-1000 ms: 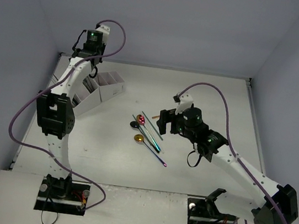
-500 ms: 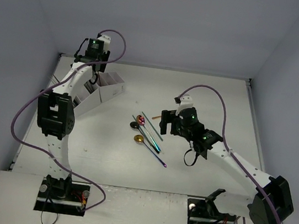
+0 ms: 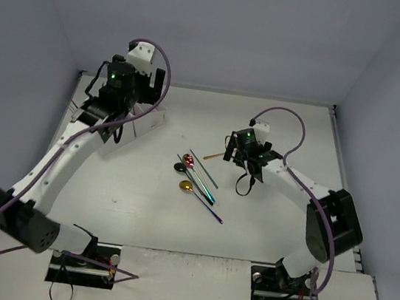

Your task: Sort the eating utensils into containers

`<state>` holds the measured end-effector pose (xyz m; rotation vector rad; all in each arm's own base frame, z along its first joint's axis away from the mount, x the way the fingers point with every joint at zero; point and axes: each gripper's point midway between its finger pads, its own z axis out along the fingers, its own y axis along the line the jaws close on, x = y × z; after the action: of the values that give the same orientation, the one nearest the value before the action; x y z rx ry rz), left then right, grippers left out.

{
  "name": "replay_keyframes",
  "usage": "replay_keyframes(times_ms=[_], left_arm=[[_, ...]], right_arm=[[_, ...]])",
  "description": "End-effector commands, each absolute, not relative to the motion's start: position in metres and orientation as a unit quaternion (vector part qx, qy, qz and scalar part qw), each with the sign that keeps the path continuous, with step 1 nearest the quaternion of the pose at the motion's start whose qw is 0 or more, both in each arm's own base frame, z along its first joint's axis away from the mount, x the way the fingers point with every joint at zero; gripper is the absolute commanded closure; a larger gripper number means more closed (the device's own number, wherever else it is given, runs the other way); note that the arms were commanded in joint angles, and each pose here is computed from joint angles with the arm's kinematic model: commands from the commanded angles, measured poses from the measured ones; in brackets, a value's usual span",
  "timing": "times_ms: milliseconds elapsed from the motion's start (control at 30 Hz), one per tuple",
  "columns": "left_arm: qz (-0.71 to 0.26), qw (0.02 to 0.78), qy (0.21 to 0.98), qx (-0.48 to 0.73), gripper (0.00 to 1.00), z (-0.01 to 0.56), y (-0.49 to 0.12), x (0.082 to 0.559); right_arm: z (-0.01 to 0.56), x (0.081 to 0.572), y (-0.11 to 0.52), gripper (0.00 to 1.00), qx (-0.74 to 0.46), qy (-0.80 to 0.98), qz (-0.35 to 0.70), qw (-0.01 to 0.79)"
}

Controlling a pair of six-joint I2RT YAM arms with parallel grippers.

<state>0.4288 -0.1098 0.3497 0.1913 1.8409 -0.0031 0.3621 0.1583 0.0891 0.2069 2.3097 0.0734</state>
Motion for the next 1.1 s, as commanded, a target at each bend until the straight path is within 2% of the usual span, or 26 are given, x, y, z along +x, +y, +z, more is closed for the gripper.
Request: replay_keyframes(times_ms=[0, 167, 300, 600, 833, 933, 1067], left_arm=[[-0.063, 0.604, 0.792, 0.067, 0.23, 0.339, -0.119, 0.369], [-0.08, 0.583, 0.805, 0.073, 0.23, 0.286, -0.109, 0.311], [-0.057, 0.559, 0.824, 0.078, 0.23, 0.248, -0.093, 0.288], [-0.055, 0.547, 0.832, 0.08, 0.23, 0.236, -0.093, 0.286], [-0.037, 0.551, 0.83, 0.08, 0.23, 0.237, -0.085, 0.284], [-0.032, 0.553, 0.829, 0.079, 0.23, 0.239, -0.083, 0.284], [-0.037, 0.554, 0.828, 0.079, 0.23, 0.239, -0.085, 0.284]], right_arm=[[0.087, 0.393, 0.151, 0.19, 0.157, 0.898, -0.018, 0.41], [0.074, 0.42, 0.166, 0.24, 0.188, 0.895, -0.018, 0.404], [0.069, 0.436, 0.169, 0.26, 0.21, 0.887, -0.028, 0.41], [0.048, 0.455, 0.168, 0.3, 0.244, 0.878, -0.067, 0.406], [0.022, 0.452, 0.162, 0.4, 0.233, 0.888, -0.1, 0.382], [0.017, 0.449, 0.159, 0.49, 0.227, 0.893, -0.105, 0.373], [0.014, 0.439, 0.153, 0.78, 0.218, 0.901, -0.106, 0.36]])
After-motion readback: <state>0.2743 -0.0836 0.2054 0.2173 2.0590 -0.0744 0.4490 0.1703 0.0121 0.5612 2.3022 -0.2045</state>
